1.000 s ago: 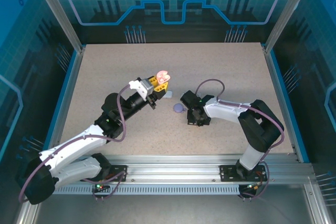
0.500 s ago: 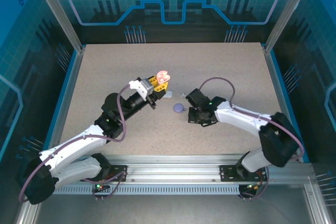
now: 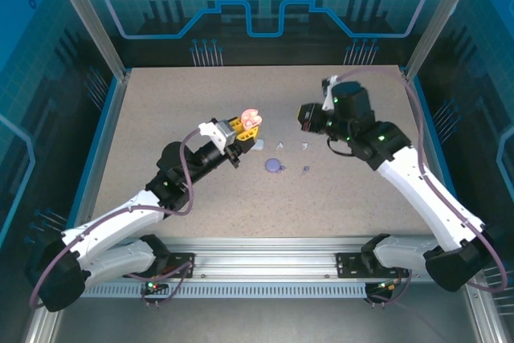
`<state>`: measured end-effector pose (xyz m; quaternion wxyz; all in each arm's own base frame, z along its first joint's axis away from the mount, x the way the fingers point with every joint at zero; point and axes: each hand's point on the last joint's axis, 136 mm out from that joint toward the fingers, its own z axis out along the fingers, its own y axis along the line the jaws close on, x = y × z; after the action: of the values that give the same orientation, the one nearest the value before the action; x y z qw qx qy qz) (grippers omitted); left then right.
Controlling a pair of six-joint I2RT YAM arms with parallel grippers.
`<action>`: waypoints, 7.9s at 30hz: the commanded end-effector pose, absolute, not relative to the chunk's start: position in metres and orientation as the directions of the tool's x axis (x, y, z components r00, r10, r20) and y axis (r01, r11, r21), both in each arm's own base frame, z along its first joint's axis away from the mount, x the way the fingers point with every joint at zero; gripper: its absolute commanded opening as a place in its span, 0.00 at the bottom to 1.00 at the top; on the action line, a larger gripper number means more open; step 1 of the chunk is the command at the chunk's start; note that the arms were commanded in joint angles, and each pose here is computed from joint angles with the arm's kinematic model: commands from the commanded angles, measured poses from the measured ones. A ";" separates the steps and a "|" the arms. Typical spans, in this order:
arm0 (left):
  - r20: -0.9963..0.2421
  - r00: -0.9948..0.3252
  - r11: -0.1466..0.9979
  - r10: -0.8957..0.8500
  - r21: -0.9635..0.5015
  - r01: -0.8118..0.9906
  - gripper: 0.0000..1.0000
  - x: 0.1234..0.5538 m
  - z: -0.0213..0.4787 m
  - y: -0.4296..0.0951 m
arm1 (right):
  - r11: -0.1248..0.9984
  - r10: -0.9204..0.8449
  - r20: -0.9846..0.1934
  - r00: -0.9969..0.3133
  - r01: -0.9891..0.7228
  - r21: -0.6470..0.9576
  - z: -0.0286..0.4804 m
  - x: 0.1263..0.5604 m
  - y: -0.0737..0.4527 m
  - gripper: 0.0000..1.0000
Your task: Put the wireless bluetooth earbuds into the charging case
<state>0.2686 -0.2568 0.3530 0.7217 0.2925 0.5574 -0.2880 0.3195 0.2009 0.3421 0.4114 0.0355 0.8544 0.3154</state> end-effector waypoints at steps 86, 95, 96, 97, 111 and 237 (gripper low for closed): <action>-0.955 0.160 0.629 -0.248 -0.033 0.777 0.00 0.291 0.396 -0.279 | 0.433 0.154 -0.854 -0.496 -0.743 0.510 0.380 0.266 0.292 0.04; -0.953 0.168 0.631 -0.251 -0.030 0.775 0.00 0.289 0.399 -0.277 | 0.519 0.136 -0.848 -0.512 -0.692 0.501 0.359 0.273 0.285 0.04; -0.952 0.170 0.630 -0.253 -0.029 0.776 0.00 0.289 0.400 -0.277 | 0.542 0.138 -0.846 -0.515 -0.676 0.499 0.355 0.276 0.282 0.04; -0.952 0.171 0.629 -0.254 -0.029 0.777 0.00 0.288 0.400 -0.277 | 0.563 0.144 -0.842 -0.519 -0.657 0.501 0.351 0.280 0.278 0.04; -0.950 0.172 0.623 -0.260 -0.030 0.781 0.00 0.287 0.402 -0.277 | 0.594 0.155 -0.829 -0.537 -0.620 0.512 0.346 0.286 0.273 0.19; -0.283 -0.823 0.756 -0.492 -0.608 -0.243 0.55 0.452 0.028 -0.085 | 0.903 -0.038 -0.548 -0.835 -0.264 0.339 0.224 0.277 0.275 0.76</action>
<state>0.4569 -0.0916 0.0305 0.2332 -0.2007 0.9051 -0.2935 0.2788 0.2734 0.2133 0.2646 -0.0739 0.9385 0.2093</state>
